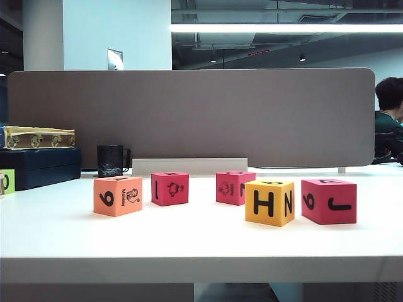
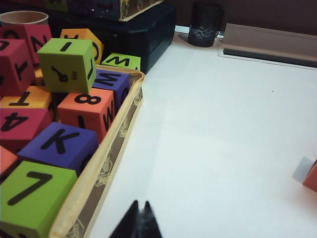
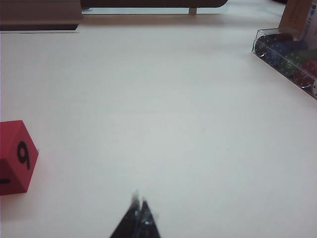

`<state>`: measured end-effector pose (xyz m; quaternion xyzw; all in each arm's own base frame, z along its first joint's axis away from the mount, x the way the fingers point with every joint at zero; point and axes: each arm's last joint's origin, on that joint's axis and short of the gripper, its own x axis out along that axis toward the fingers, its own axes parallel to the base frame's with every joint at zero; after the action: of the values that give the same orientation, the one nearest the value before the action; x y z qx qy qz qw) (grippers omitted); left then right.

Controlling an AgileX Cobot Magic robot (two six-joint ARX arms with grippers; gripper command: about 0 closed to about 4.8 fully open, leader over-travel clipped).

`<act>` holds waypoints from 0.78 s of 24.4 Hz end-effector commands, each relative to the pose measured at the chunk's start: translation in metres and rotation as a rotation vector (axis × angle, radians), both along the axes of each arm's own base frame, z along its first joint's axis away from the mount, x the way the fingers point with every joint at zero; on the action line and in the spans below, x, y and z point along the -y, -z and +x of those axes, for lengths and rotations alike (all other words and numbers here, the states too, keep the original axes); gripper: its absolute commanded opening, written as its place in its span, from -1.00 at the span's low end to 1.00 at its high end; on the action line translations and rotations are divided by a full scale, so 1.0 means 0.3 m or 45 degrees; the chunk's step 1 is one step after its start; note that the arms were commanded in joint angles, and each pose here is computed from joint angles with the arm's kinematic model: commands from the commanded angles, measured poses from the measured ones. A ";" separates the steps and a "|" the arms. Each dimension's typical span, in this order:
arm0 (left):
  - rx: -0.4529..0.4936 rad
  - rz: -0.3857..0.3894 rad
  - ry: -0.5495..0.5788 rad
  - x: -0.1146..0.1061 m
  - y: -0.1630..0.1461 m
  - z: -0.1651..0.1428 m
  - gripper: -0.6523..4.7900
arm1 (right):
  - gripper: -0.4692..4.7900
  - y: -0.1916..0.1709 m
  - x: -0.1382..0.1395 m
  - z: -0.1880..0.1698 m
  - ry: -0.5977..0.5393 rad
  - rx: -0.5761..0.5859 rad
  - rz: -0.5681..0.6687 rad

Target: Select the appropriate blocks from the scattered letter blocks on the table and arrange them in a row to spell out "ALOHA".

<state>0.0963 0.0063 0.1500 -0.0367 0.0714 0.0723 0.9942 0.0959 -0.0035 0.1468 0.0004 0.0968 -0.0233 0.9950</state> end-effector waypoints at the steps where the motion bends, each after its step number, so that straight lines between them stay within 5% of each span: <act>1: 0.000 0.101 -0.003 -0.001 -0.006 0.000 -0.78 | -0.82 0.001 0.000 0.000 -0.004 0.018 -0.003; 12: 0.020 0.090 0.037 0.002 -0.010 0.001 -0.78 | -0.82 0.001 0.000 0.000 0.001 0.019 -0.004; 16: 0.044 -0.143 0.154 0.013 -0.011 0.002 -0.78 | -0.82 0.001 0.000 0.000 0.000 0.019 -0.002; 19: 0.040 -0.219 0.268 0.023 -0.011 0.001 -0.78 | -0.82 -0.001 -0.001 0.000 -0.004 0.025 0.002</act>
<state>0.0967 0.0018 0.1516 -0.0897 0.0667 -0.0028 0.9937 0.0959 -0.0035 0.1468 0.0005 0.0968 -0.0235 0.9950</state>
